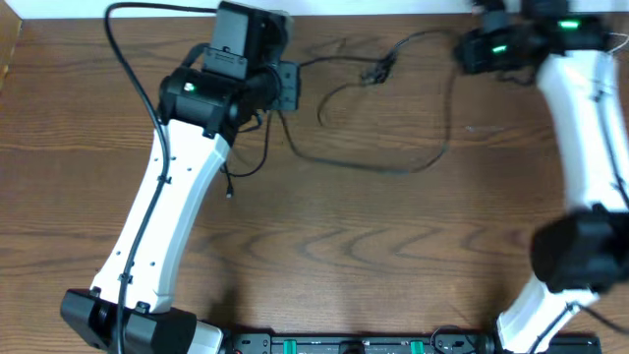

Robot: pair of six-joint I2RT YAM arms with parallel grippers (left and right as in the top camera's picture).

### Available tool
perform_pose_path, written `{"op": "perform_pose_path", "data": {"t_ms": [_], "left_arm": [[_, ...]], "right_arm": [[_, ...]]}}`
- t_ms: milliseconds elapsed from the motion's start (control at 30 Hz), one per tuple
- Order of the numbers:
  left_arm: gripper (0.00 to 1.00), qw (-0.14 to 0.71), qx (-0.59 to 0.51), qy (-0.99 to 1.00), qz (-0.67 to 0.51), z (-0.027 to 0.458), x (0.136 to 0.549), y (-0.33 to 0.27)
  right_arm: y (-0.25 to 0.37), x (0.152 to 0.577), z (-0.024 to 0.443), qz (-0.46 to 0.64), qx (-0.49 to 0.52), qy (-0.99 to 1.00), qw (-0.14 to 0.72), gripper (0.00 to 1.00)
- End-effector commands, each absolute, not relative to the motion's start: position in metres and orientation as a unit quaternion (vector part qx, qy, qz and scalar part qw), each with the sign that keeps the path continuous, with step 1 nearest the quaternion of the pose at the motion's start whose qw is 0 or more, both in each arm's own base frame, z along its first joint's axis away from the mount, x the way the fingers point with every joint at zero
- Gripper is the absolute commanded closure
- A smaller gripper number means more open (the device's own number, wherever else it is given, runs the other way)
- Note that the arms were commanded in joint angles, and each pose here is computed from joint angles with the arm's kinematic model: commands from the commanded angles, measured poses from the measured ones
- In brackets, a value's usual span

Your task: Untangle cables

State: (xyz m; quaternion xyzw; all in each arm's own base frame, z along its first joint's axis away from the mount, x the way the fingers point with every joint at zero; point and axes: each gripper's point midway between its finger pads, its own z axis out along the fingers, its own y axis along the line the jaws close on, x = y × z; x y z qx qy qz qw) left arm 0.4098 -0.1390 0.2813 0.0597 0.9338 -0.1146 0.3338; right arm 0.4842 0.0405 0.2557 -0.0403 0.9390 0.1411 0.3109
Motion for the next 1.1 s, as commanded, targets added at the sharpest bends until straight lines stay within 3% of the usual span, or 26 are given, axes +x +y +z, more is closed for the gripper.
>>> {"op": "perform_pose_path", "data": {"t_ms": [0, 233, 733, 900, 1067], "left_arm": [[0.93, 0.381, -0.004, 0.924, -0.028, 0.302, 0.423, -0.08], [0.92, 0.39, -0.104, 0.914, 0.046, 0.307, 0.427, 0.011], [0.93, 0.355, -0.232, 0.898, 0.118, 0.3, 0.398, 0.125], [0.93, 0.331, -0.245, 0.905, 0.104, 0.291, 0.388, 0.127], [0.93, 0.321, -0.143, 0.936, -0.024, 0.283, 0.399, 0.064]], "right_arm": [[-0.03, 0.47, 0.278, 0.07, 0.116, 0.937, 0.322, 0.99], [-0.081, 0.443, 0.236, 0.007, 0.216, 0.947, 0.237, 0.99], [-0.072, 0.433, 0.144, 0.022, 0.206, 0.975, 0.084, 0.99], [-0.032, 0.441, 0.135, 0.102, 0.121, 0.984, 0.076, 0.99], [0.036, 0.442, 0.139, 0.156, -0.014, 0.985, 0.078, 0.99]]}}
